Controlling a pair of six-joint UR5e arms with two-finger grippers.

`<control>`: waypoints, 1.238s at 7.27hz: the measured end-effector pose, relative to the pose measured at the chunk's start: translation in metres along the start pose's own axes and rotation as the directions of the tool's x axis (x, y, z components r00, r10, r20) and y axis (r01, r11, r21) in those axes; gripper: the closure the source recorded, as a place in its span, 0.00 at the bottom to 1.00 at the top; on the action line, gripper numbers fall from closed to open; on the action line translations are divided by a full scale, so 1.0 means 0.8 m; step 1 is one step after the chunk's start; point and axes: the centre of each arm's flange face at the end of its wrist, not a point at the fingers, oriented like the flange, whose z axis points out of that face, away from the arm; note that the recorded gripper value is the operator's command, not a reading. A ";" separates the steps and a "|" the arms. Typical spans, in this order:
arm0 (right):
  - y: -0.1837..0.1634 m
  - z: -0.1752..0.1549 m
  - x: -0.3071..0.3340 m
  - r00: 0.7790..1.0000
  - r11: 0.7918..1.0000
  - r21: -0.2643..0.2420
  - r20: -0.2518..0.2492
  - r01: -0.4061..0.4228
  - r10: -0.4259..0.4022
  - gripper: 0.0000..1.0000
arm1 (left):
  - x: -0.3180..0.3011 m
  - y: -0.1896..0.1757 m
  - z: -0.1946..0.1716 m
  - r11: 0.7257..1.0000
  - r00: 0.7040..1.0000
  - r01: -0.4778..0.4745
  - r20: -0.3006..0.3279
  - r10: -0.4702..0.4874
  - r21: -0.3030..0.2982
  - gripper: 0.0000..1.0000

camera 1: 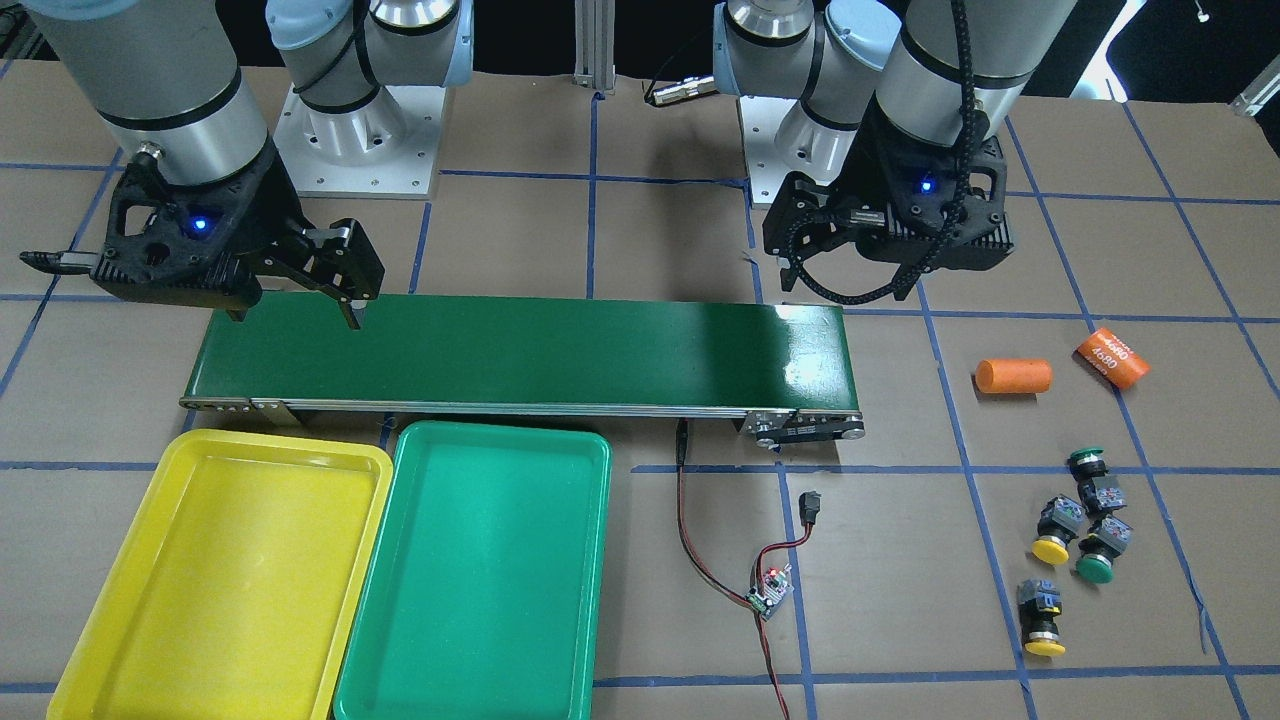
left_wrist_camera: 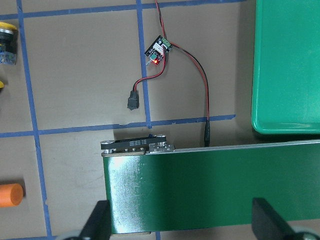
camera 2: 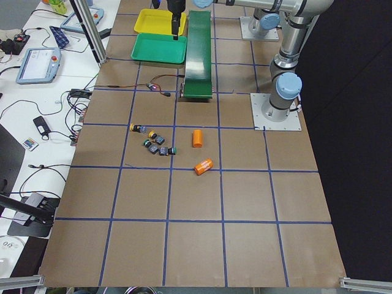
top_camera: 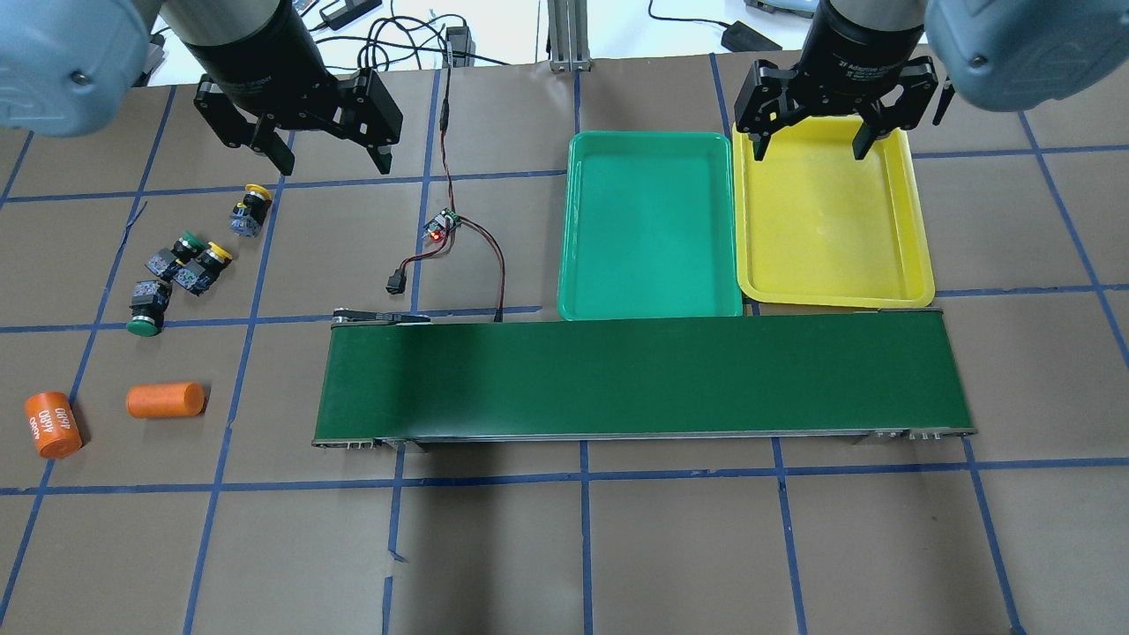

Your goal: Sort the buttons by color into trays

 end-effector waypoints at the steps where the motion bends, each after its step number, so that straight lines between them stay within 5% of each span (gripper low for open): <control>1: 0.000 0.000 0.000 1.000 1.000 0.000 0.000 0.000 0.000 0.00 | 0.001 0.000 0.000 1.000 1.000 -0.001 -0.001 0.001 0.000 0.00; 9: -0.001 0.001 0.000 1.000 1.000 -0.001 0.000 0.000 0.000 0.00 | -0.014 -0.005 0.007 1.000 1.000 0.002 0.007 -0.002 -0.012 0.00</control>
